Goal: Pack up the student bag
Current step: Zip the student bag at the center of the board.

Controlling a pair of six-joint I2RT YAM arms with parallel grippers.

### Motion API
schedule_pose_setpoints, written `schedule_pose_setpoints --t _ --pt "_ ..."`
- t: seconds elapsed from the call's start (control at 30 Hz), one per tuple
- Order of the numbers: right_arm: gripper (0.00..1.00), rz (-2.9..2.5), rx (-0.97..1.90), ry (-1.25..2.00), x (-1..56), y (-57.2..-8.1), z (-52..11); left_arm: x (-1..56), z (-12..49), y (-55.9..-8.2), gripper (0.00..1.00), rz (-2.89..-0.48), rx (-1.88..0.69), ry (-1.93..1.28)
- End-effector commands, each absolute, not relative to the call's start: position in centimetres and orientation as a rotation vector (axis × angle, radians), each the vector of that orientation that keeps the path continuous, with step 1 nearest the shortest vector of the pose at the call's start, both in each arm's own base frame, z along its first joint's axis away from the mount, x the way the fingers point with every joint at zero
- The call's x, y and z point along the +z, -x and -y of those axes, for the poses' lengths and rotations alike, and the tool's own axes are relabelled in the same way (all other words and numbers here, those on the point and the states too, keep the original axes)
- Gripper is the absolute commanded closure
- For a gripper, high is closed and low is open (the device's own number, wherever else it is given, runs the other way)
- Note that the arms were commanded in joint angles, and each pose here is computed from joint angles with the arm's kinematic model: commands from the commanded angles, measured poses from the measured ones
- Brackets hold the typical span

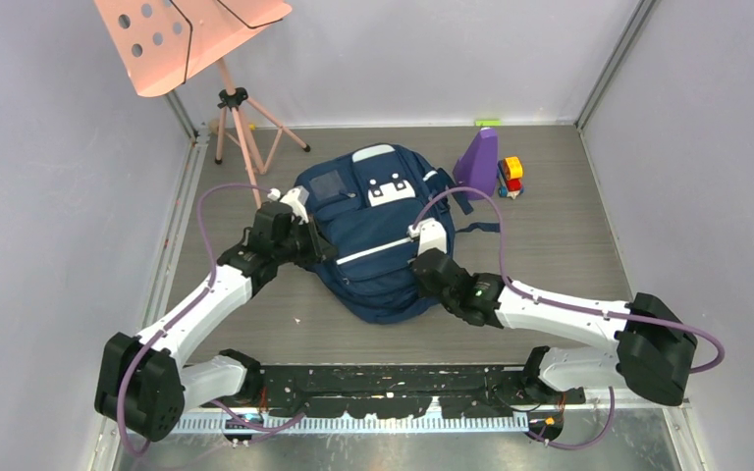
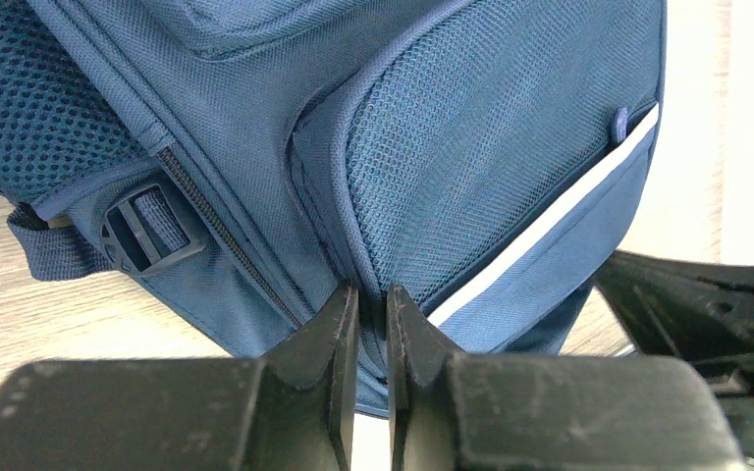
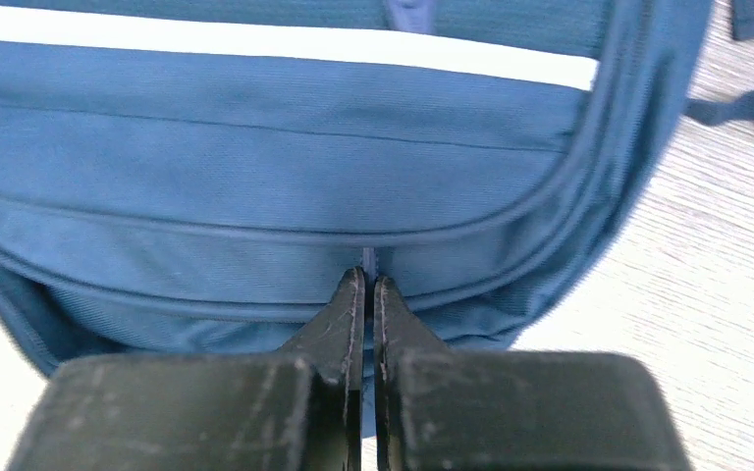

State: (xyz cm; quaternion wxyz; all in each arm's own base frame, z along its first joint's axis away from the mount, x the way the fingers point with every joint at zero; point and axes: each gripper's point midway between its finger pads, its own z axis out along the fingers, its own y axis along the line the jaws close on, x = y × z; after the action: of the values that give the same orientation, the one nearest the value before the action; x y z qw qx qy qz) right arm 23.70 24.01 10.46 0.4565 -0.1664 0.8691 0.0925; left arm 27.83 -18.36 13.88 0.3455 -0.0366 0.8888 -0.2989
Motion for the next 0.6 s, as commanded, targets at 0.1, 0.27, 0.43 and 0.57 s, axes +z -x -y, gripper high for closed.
schedule_pose_setpoints --t 0.1,0.27,0.43,0.57 --pt "0.99 -2.132 0.059 0.252 10.7 -25.8 -18.9 15.6 15.9 -28.3 1.0 -2.275 -0.632 0.036" --pt "1.0 -2.125 0.168 0.267 11.3 -25.4 -20.2 17.2 17.7 -27.6 0.78 -2.216 -0.766 -0.052" --pt "0.99 -2.121 0.227 0.271 11.8 -25.1 -20.8 20.0 18.5 -26.8 0.43 -2.081 -0.697 -0.239" --pt "0.99 -2.12 0.257 0.278 11.9 -24.8 -21.1 22.1 21.0 -25.6 0.35 -1.941 -0.593 -0.478"
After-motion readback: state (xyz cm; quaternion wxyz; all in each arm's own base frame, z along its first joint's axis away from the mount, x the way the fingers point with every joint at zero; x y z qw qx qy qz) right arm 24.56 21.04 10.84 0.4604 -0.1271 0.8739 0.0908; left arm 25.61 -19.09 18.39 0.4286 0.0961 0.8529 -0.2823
